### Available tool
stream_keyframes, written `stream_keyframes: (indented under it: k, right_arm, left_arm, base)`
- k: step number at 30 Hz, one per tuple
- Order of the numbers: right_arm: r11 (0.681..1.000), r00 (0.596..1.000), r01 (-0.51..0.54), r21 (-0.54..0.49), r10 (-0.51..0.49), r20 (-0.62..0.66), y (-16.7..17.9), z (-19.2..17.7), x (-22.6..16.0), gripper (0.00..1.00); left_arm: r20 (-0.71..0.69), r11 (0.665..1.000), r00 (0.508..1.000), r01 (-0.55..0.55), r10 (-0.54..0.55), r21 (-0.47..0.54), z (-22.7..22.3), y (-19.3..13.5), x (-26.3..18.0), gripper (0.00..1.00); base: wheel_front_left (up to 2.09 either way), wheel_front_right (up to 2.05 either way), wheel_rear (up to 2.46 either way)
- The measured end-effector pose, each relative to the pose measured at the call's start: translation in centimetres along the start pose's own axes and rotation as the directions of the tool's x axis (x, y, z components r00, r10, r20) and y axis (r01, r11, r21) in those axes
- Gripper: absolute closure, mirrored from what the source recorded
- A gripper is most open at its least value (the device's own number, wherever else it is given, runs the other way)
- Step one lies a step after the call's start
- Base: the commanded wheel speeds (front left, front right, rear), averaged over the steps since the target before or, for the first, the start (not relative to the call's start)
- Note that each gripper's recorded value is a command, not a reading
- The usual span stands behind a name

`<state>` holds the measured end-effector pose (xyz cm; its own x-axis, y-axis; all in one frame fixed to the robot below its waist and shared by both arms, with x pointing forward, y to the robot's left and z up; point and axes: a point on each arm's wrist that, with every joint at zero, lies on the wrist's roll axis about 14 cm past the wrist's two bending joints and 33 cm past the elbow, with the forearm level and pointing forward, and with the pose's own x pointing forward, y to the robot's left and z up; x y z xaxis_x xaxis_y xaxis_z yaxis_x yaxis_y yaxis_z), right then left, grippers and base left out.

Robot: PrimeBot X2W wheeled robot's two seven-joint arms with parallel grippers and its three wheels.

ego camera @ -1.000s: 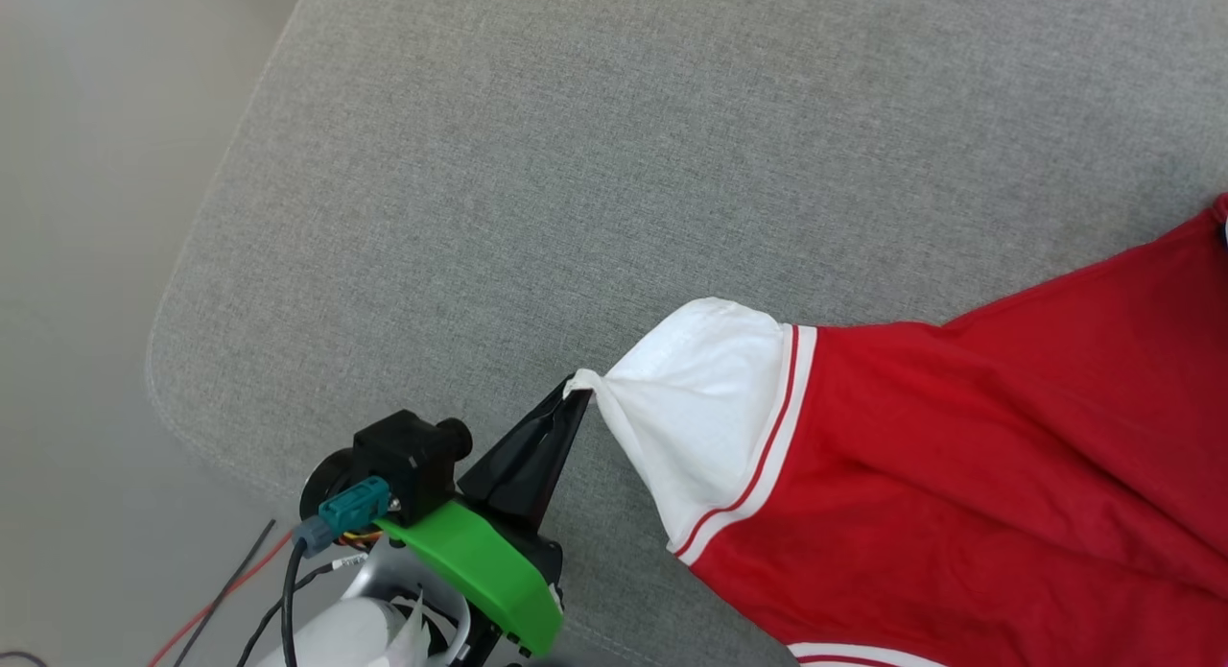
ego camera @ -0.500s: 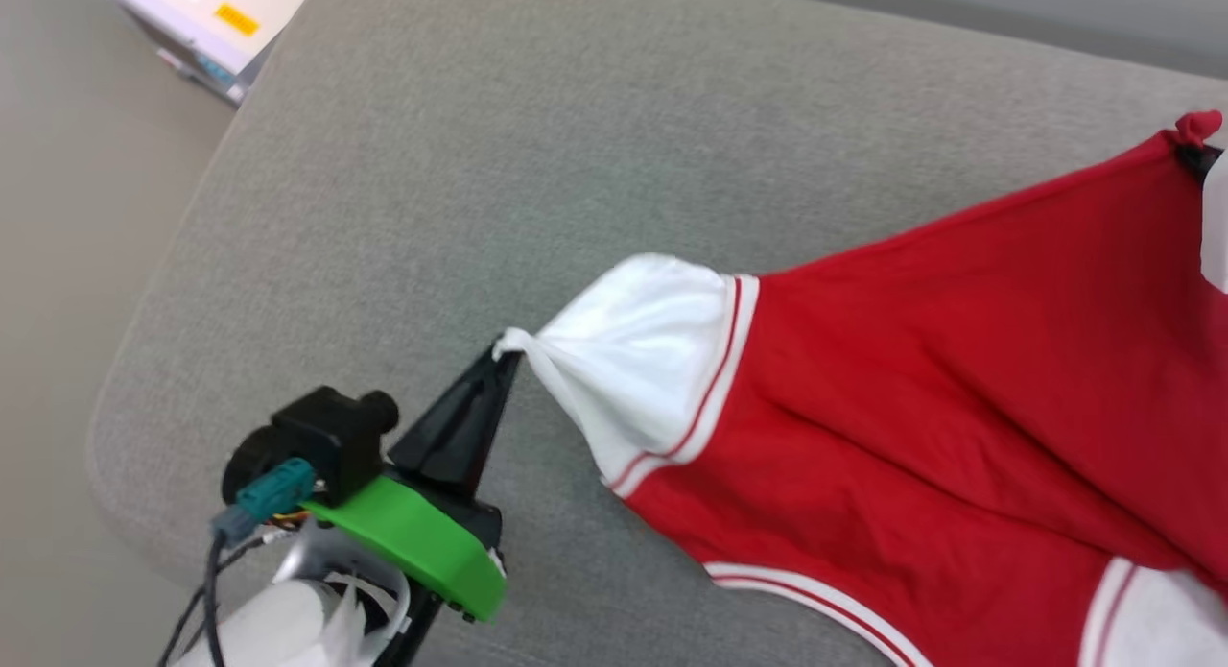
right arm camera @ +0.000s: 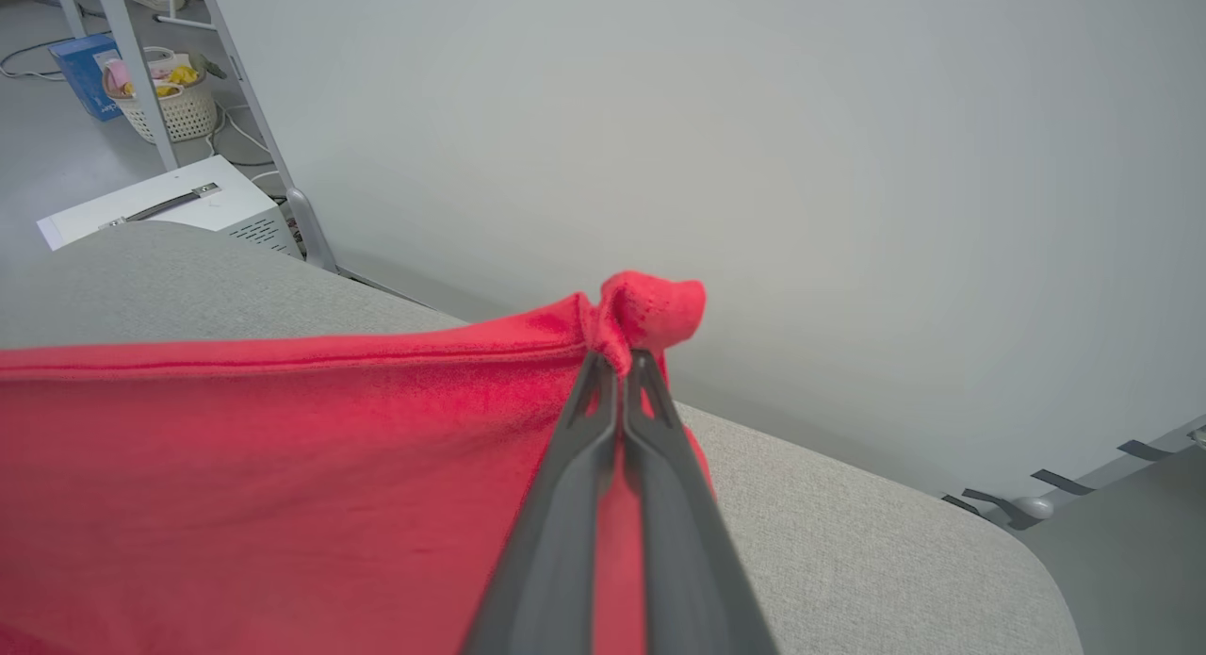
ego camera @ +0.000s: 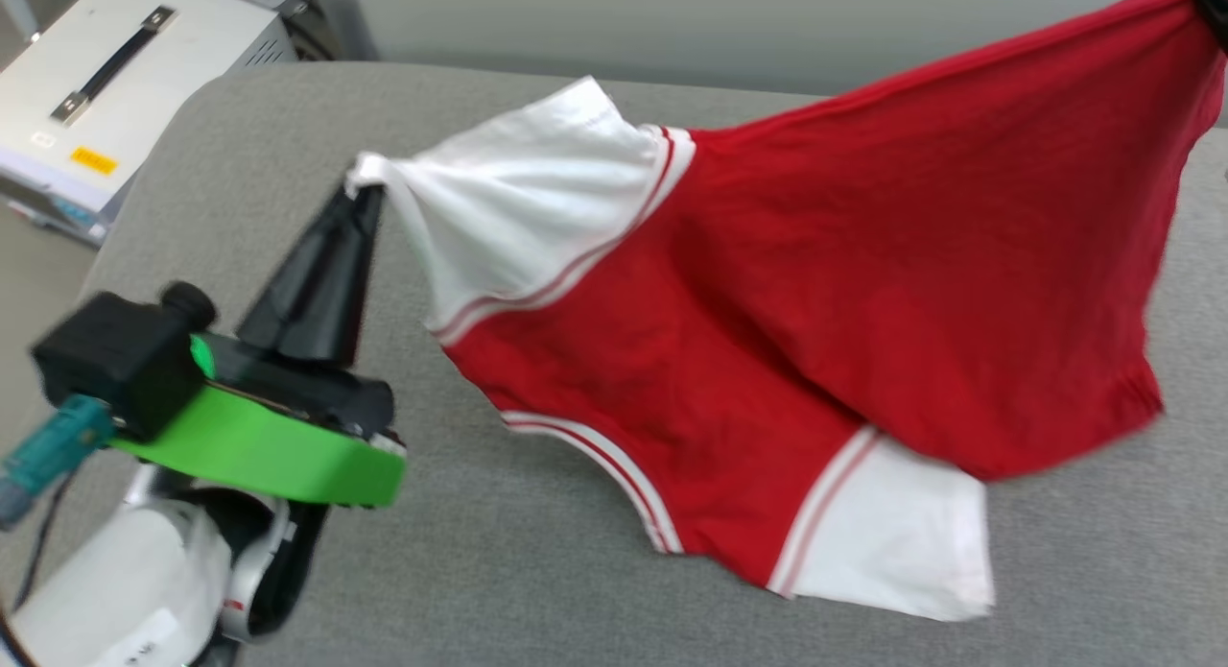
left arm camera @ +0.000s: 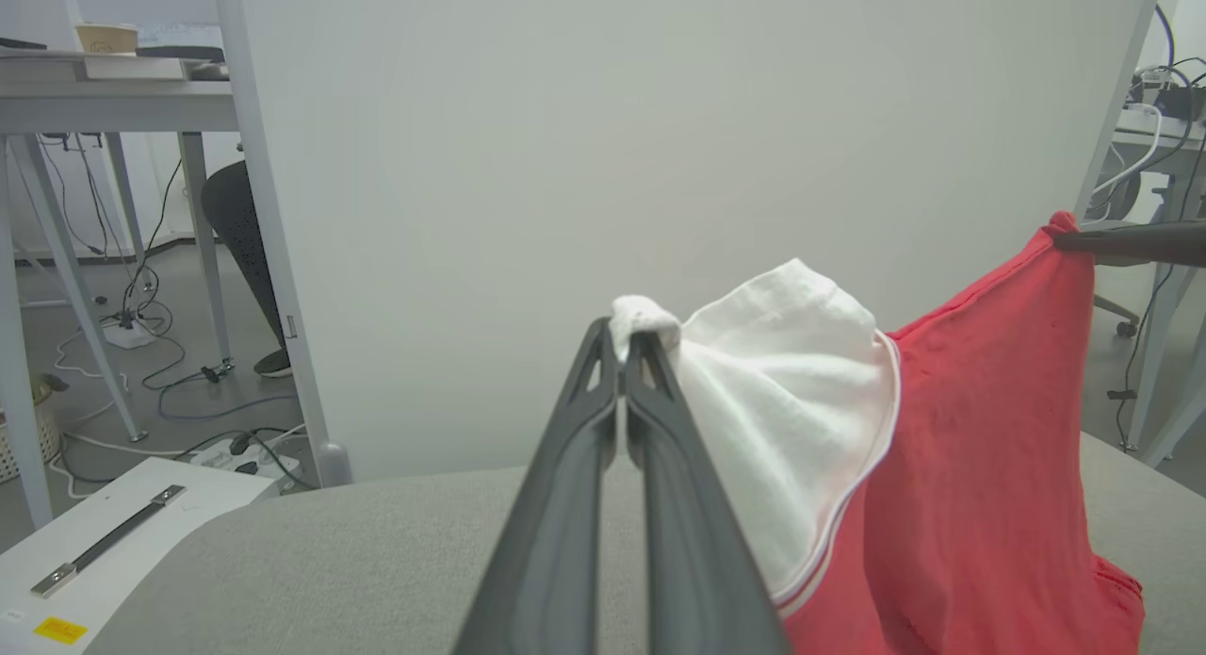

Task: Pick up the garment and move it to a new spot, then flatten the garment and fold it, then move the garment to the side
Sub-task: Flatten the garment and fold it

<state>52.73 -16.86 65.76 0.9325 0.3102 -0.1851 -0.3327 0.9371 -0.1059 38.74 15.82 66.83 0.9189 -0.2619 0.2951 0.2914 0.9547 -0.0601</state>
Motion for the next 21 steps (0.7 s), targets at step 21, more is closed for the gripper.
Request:
stream_keyframes:
  k: [21]
  right_arm:
    - [0.992,0.944,0.114,0.053,-0.124,0.307,-2.4,7.8,-9.0,1.00]
  left_arm:
    - [0.473,0.989,0.877,0.016,-0.085,0.147,14.6,-1.2,5.3,1.00]
  base:
    - [0.00,0.00,0.00]
